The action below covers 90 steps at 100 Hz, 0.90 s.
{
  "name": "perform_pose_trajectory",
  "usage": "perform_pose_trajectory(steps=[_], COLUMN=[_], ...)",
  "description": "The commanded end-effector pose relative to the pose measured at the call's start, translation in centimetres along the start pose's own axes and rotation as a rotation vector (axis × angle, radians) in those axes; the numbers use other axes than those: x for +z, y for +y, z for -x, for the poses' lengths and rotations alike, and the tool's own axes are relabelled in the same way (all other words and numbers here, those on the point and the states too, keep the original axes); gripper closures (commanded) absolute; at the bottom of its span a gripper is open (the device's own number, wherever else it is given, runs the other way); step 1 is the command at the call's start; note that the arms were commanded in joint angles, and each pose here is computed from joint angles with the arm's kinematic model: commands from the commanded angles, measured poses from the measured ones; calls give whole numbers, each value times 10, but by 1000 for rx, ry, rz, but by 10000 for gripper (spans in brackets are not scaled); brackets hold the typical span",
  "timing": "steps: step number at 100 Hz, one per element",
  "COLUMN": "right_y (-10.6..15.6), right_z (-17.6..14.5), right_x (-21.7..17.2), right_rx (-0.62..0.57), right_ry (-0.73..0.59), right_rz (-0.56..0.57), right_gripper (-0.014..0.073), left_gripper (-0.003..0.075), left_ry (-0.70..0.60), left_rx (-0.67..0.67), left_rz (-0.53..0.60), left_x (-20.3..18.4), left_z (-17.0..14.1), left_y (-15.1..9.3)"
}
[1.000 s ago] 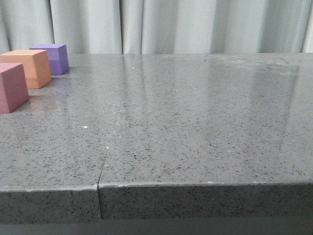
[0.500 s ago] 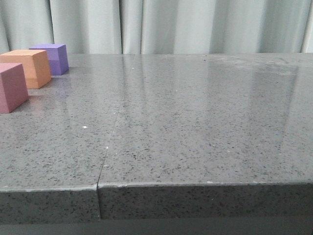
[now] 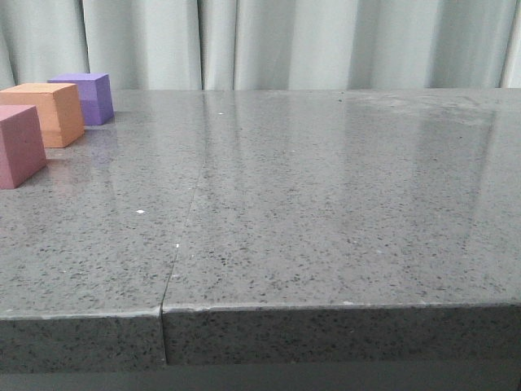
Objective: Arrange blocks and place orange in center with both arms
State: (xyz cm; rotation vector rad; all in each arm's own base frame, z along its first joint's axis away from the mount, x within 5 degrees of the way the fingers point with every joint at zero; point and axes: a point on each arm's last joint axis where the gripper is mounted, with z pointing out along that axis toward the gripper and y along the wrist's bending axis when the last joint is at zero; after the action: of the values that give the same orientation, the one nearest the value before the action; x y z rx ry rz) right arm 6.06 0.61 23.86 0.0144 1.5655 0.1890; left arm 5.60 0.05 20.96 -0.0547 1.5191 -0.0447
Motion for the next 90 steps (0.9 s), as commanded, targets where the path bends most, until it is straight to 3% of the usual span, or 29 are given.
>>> perform_pose_trajectory(steps=[1, 32, 90], right_y=[1, -6, -6], right_z=[6, -22, -23], right_x=[-3, -8, -8], right_rx=[-16, -19, -36], right_ry=[-111, -162, -150], right_rz=[14, -53, -57], right_gripper=[662, 662, 662], left_gripper=[741, 741, 741], left_ry=[-65, -65, -65], left_rx=[-1, -1, -1], left_rz=[-5, -5, -5], left_x=[-1, -1, -1], left_z=[-5, -5, -5], left_y=[0, 0, 0])
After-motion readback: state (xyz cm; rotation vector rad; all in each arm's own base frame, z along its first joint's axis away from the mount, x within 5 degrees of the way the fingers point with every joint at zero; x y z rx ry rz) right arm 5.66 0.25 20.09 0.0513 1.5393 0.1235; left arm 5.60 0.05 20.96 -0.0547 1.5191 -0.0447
